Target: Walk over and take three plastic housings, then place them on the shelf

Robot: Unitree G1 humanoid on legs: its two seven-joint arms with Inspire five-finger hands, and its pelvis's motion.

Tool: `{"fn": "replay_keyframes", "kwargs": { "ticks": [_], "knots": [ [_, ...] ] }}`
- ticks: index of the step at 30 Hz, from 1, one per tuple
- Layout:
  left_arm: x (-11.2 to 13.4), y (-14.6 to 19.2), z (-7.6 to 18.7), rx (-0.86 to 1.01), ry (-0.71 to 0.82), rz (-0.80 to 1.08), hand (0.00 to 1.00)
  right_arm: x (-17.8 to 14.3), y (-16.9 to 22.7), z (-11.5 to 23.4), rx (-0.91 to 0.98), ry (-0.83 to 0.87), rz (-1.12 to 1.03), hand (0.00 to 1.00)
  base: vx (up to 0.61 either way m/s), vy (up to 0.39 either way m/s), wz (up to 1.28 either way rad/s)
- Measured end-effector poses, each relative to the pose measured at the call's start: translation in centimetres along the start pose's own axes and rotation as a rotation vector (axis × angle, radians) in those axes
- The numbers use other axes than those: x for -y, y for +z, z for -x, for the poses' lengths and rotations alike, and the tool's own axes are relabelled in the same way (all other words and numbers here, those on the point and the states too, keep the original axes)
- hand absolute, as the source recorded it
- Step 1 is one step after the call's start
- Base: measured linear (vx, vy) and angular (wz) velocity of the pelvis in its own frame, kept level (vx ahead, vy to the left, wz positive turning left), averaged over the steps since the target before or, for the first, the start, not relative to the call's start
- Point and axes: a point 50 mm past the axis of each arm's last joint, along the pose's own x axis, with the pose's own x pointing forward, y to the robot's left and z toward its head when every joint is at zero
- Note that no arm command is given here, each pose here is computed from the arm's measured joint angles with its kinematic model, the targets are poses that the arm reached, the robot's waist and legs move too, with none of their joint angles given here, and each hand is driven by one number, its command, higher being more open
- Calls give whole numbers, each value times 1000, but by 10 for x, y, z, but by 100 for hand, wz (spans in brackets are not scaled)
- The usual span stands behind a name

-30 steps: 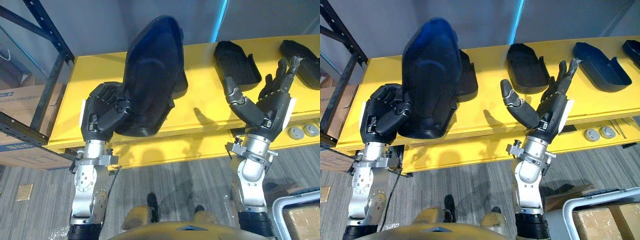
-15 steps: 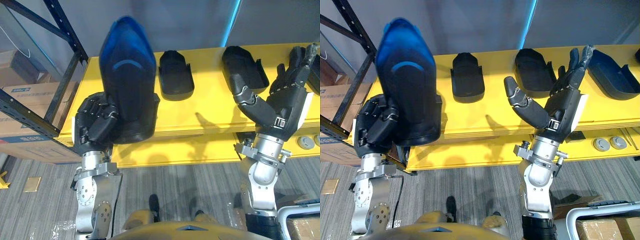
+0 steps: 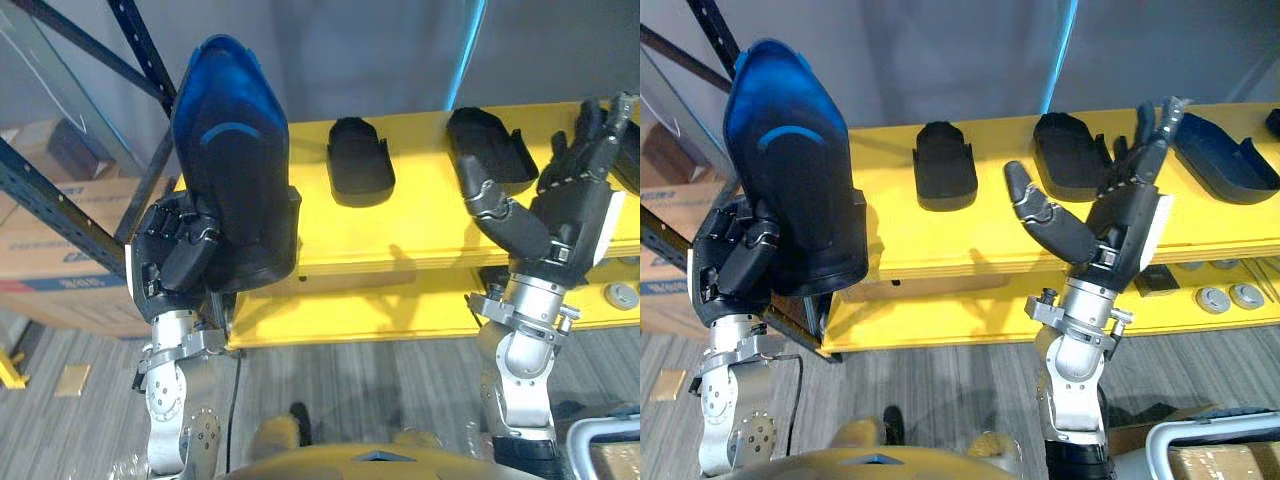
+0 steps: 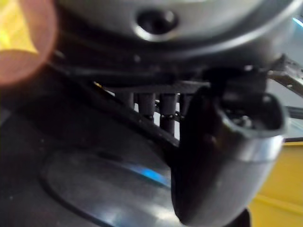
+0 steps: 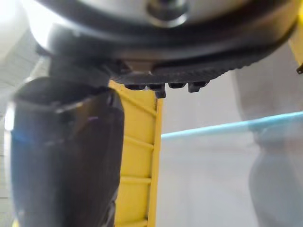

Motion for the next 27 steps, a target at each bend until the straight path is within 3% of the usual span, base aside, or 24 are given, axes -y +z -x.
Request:
{"fn": "replay_keyframes", "kwargs": {
  "ticks": [5, 10, 15, 21, 27],
  "knots": [
    [-5, 12, -18, 75, -13, -36, 0, 6, 0, -2, 13, -107, 14, 100, 94, 151, -16],
    [-5, 12, -22, 51, -33, -58, 0, -8, 3, -8, 55, -12, 16, 100, 10, -9, -2],
    [1, 4, -20, -16, -57, -44, 0, 0, 3, -14, 51, 65, 66, 100, -46, -83, 26],
    [-21, -6, -26, -98, 93, -80, 0, 4, 2, -19, 25, 169, 53, 100, -75, -73, -16],
    [-42, -17, -34, -161, 242, -99, 0, 28, -7, -12, -56, 20, 261, 100, -25, -17, -25]
  ]
}}
